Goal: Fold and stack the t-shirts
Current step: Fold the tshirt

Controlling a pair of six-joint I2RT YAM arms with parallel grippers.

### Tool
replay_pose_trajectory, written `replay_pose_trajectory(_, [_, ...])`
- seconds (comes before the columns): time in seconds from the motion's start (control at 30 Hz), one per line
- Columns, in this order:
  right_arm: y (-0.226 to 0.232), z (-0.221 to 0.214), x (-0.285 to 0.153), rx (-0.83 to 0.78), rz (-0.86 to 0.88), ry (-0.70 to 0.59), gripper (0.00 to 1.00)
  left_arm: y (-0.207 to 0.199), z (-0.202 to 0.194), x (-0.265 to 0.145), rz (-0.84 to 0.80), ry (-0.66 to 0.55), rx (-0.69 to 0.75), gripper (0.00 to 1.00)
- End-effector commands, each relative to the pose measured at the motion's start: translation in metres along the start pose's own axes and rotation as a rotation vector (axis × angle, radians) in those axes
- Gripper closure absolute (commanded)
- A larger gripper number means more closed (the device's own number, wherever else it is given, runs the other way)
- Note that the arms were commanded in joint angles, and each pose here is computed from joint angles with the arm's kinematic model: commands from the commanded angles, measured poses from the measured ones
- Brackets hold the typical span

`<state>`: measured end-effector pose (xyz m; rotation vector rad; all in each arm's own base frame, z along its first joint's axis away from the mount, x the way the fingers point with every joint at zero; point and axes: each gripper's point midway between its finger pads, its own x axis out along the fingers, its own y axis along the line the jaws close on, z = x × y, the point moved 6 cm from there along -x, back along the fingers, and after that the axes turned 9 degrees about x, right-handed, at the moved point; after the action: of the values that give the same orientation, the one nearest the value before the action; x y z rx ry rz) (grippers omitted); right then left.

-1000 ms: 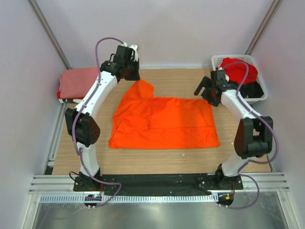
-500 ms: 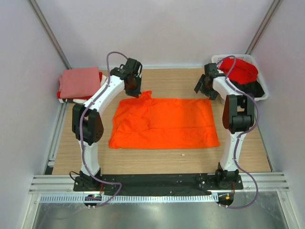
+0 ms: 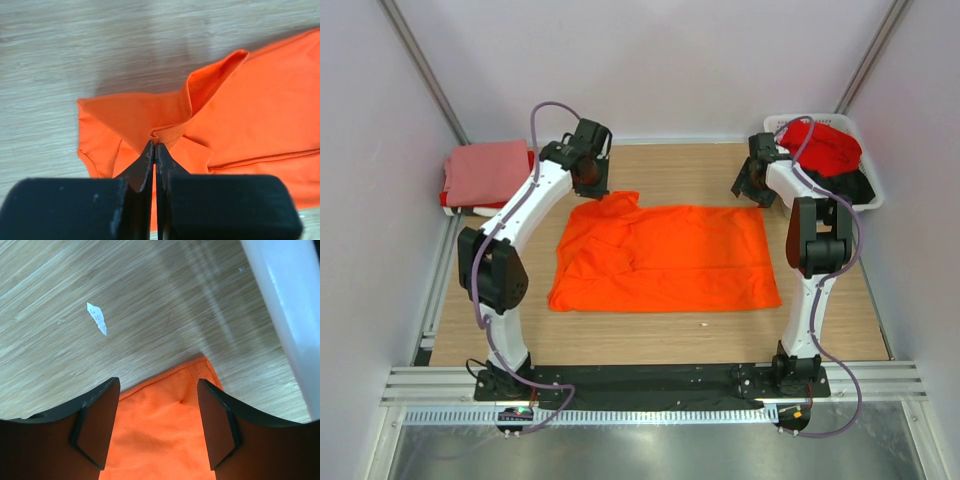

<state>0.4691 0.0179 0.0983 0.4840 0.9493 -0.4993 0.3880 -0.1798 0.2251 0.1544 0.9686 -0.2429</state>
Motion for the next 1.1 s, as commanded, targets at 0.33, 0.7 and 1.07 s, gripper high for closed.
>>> replay_pose_trajectory(0.33, [-0.022,-0.01,0.035,0.014,-0.079,0.048,0.32,0.036,0.01,-0.025,0.096,-0.072,-0.028,1.0])
replay_pose_trajectory(0.7, [-0.024,-0.02,0.045,0.013,-0.081,0.077,0.44,0.041,0.008,-0.017,0.093,-0.041,-0.048,1.0])
replay_pose_trajectory(1.07, [-0.026,-0.024,0.04,0.012,-0.061,0.086,0.99,0.045,0.007,-0.01,0.081,-0.025,-0.06,1.0])
